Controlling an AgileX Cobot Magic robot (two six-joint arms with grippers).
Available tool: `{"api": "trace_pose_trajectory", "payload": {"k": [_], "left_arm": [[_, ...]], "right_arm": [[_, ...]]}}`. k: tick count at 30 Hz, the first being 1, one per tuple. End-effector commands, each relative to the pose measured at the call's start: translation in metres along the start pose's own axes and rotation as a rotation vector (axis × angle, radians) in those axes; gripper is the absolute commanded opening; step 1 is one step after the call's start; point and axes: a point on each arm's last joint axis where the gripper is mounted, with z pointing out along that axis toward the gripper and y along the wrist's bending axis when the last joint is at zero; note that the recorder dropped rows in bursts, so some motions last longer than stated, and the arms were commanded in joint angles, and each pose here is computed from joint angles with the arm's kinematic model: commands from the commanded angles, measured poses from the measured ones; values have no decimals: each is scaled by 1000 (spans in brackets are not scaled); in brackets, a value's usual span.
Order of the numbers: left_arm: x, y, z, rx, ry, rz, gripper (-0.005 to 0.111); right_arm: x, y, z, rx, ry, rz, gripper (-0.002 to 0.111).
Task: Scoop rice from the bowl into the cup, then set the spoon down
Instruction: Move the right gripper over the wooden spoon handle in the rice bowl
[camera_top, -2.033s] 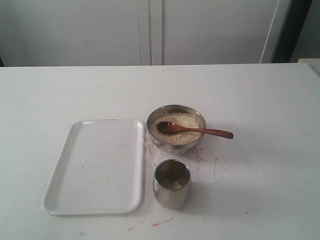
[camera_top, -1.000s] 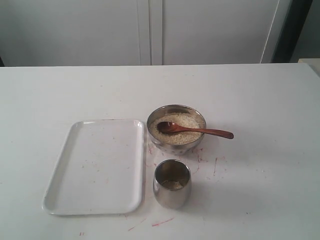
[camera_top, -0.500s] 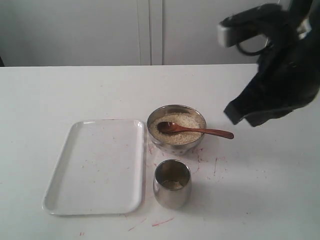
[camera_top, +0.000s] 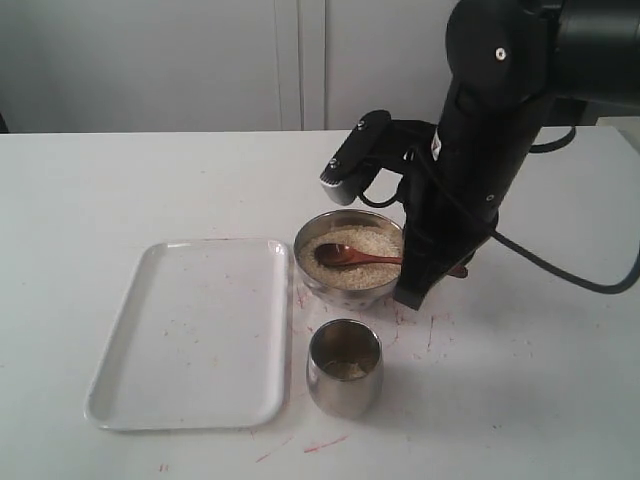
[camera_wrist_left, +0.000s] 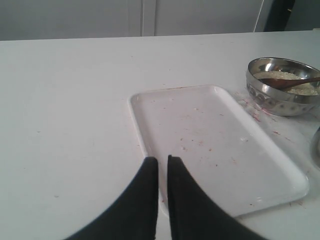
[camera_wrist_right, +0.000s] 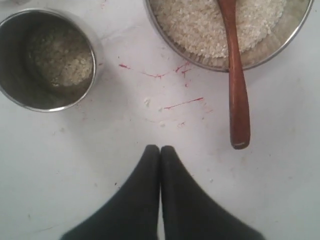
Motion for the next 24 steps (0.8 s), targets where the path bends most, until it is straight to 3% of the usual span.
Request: {"api": "trace_pose_trajectory", "payload": {"k": [1,8,10,11,12,15,17,24], "left_arm": [[-2,-1,0,8,-8,-9,14],[-2,-1,0,8,-8,-9,14],[-2,-1,0,8,-8,-9,14],[-2,-1,0,8,-8,-9,14],[-2,-1,0,8,-8,-9,14],[-2,-1,0,8,-8,-9,14],[-2,-1,0,8,-8,-9,14],[-2,-1,0,8,-8,-9,14]], "right_arm": [[-2,-2,-3,22,-21,-17,0],[2,-13,-4,139,27,-26,5],[3,-12,-3,133,46,-25,16],[4,-11,-3,126,47,-22,32],[4,-11,-3,126,47,-22,41],[4,-11,-3,125,48,-1,56],[5,-11,-2,120,59,92,57],[-3,-19,22,166,89,68,57]]}}
